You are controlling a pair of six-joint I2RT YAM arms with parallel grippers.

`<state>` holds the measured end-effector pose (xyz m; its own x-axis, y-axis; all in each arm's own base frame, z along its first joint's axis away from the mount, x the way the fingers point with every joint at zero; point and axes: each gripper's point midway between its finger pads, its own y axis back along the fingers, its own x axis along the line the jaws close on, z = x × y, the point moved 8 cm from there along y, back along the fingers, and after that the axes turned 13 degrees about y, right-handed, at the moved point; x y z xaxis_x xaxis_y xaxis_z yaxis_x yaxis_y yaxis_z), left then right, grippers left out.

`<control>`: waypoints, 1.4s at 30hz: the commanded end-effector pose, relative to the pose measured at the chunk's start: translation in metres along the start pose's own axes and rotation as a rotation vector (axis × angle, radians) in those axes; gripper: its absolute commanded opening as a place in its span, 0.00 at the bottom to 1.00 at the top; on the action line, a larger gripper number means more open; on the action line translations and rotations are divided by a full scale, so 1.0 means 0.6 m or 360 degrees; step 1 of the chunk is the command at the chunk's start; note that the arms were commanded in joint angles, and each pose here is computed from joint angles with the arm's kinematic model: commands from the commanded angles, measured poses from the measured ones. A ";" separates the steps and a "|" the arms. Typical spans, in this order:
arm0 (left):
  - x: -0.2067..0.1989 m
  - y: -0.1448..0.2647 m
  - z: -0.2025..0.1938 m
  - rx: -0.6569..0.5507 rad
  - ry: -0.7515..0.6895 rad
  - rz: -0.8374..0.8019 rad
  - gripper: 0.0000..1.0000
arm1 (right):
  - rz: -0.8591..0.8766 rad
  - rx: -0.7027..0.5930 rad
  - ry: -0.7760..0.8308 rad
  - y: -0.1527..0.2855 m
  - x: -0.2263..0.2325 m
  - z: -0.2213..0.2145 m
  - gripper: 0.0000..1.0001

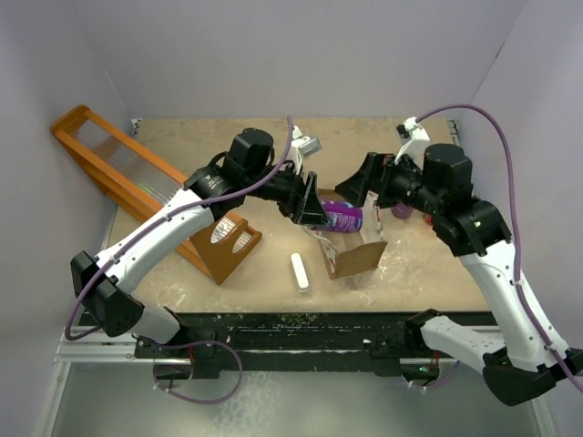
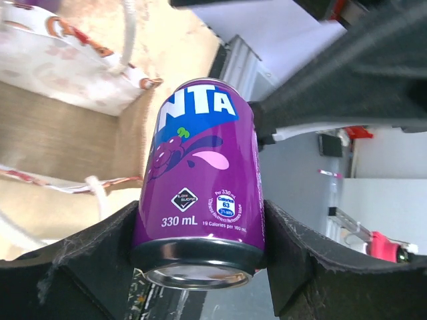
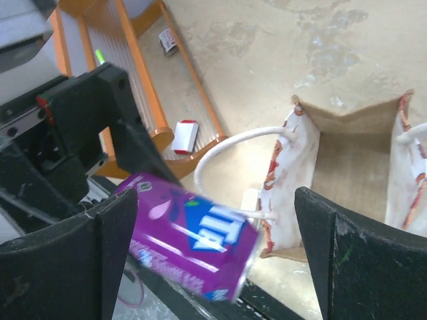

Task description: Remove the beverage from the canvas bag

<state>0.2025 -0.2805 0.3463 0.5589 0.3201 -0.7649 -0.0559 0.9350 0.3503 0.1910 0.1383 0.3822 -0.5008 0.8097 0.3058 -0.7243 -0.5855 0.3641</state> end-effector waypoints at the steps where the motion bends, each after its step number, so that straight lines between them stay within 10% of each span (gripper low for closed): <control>1: -0.053 0.021 0.023 -0.0125 -0.0086 -0.0248 0.00 | 0.0214 0.0019 0.0126 0.001 -0.042 0.005 1.00; 5: 0.003 -0.013 0.047 -0.0179 0.0241 0.0063 0.00 | 0.0323 0.0073 -0.0055 -0.027 -0.062 -0.010 1.00; 15: 0.049 0.007 0.091 -0.0165 0.0738 -0.0080 0.00 | 0.0226 0.0141 -0.0438 -0.047 -0.094 -0.034 1.00; 42: -0.051 0.074 0.145 -0.0212 0.0954 -0.0759 0.00 | 0.0892 -0.0259 -0.1057 -0.047 -0.039 0.053 0.99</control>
<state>0.2749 -0.2739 0.3870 -0.1367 -0.0035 -0.9906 -0.0909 0.9958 0.0090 0.2421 0.1326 0.3700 -0.3734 0.2637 0.8894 -0.5824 -0.8129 -0.0035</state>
